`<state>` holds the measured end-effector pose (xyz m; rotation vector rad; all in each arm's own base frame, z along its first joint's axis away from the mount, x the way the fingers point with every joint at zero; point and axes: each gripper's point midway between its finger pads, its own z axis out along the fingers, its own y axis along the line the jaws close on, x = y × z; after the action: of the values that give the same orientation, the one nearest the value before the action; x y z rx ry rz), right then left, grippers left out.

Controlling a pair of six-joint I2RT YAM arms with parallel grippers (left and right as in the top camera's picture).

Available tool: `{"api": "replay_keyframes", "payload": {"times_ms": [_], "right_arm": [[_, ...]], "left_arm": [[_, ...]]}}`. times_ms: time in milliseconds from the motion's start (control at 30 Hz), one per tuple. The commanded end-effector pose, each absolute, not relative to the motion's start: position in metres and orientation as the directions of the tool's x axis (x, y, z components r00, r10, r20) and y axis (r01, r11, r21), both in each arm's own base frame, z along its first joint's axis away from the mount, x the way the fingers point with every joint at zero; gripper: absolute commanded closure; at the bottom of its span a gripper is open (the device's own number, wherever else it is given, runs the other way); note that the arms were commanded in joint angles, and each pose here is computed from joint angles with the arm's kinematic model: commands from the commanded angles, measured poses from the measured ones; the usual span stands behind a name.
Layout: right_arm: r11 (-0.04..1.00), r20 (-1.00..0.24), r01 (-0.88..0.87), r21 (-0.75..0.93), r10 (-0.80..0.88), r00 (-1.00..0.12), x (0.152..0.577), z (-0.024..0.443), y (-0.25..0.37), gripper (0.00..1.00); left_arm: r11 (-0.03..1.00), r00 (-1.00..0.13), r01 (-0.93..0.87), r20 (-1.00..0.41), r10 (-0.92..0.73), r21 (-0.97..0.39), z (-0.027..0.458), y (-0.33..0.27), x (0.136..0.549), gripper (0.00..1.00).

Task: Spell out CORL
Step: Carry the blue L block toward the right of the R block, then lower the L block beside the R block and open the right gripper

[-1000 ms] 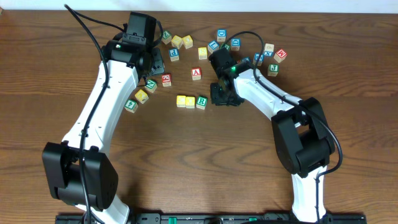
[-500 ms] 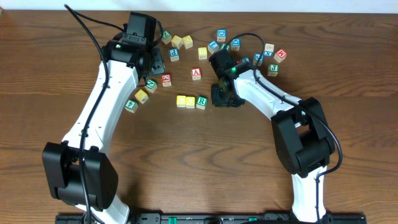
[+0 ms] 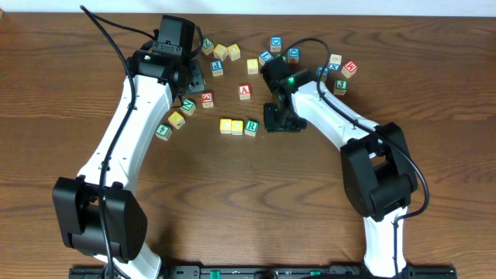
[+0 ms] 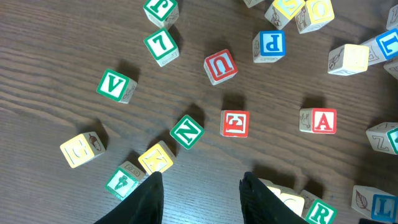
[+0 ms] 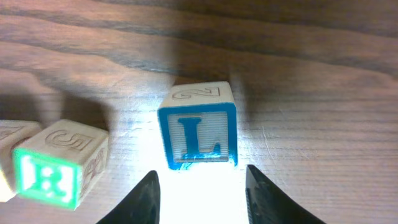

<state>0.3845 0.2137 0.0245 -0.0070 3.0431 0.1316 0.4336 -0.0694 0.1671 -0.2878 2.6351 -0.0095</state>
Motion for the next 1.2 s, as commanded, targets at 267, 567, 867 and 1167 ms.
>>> {"api": "replay_keyframes", "payload": {"times_ms": [267, 567, 867, 1167], "right_arm": [[0.975, -0.161, -0.14, 0.172, -0.112, -0.981, 0.397, 0.084, 0.243, 0.69], [0.957, -0.153, -0.186, 0.224, -0.154, -0.976, 0.387, 0.087, 0.265, 0.79], [0.956, -0.172, -0.204, 0.21, -0.169, -0.971, 0.386, 0.085, 0.271, 0.82], [0.969, -0.16, -0.169, 0.182, -0.14, -0.977, 0.383, 0.071, 0.264, 0.89]], "left_arm": [[0.979, -0.86, -0.201, -0.475, -0.186, -0.02, 0.167, -0.062, 0.432, 0.6], [0.983, -0.91, -0.18, -0.375, -0.179, -0.034, 0.156, -0.068, 0.41, 0.66], [0.982, -0.958, -0.142, -0.231, -0.168, -0.125, 0.122, -0.09, 0.385, 0.88], [0.981, -0.966, -0.142, -0.196, -0.166, -0.132, 0.095, -0.091, 0.375, 0.92]]}}
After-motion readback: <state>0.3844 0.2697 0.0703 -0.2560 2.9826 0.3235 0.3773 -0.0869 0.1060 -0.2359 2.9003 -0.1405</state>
